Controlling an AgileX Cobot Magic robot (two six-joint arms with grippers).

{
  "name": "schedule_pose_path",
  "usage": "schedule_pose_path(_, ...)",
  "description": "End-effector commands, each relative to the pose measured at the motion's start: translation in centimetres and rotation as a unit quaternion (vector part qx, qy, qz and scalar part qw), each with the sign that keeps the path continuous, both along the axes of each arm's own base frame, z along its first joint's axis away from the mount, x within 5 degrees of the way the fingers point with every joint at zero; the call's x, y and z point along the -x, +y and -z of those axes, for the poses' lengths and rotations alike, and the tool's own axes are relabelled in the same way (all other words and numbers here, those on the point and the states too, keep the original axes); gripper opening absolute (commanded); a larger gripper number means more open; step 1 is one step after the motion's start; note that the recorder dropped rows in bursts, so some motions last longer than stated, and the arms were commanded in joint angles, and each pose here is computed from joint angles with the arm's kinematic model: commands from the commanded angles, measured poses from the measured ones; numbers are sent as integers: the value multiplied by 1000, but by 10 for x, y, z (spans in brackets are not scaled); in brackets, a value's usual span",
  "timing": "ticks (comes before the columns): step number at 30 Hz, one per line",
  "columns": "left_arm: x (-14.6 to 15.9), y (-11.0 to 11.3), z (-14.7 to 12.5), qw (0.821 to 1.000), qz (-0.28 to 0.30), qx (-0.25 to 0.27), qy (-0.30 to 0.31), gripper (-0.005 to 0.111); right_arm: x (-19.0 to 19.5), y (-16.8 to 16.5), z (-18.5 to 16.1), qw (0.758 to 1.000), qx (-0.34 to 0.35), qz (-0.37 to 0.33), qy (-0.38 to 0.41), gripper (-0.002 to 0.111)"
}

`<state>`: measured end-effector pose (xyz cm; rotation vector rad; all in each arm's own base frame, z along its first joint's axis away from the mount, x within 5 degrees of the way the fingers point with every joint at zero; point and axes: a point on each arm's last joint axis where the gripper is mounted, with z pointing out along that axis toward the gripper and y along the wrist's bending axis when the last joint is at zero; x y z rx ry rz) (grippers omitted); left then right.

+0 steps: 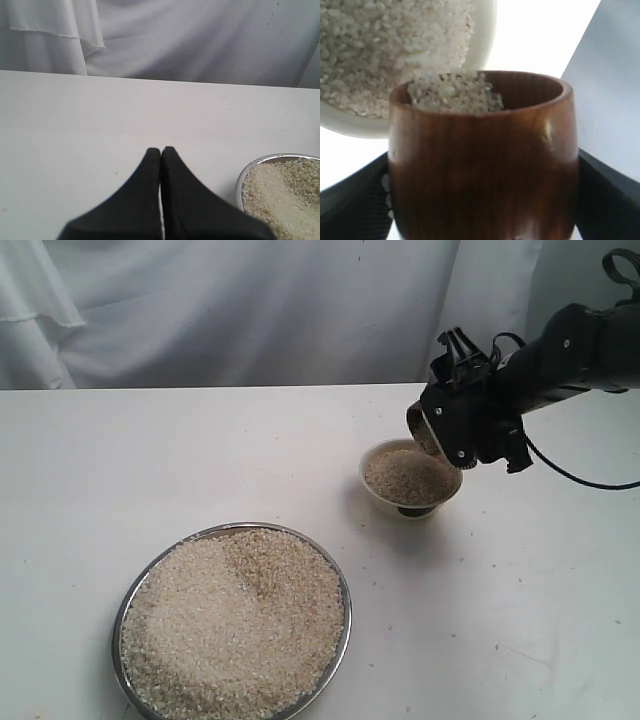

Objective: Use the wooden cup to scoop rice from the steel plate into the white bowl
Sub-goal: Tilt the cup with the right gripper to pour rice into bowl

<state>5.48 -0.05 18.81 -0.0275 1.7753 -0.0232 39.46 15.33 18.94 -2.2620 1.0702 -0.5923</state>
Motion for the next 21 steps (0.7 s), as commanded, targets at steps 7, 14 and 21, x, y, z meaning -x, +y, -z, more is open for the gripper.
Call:
schedule_pose_path(7, 0, 0, 1, 1000, 0, 2, -3, 0, 0, 5, -9, 998, 37, -35, -43, 0)
schedule_pose_path(14, 0, 0, 1, 1000, 0, 2, -3, 0, 0, 14, -12, 994, 58, -63, -75, 0)
schedule_pose_path(21, 0, 0, 1, 1000, 0, 2, -3, 0, 4, 21, -11, 990, 77, -88, -82, 0)
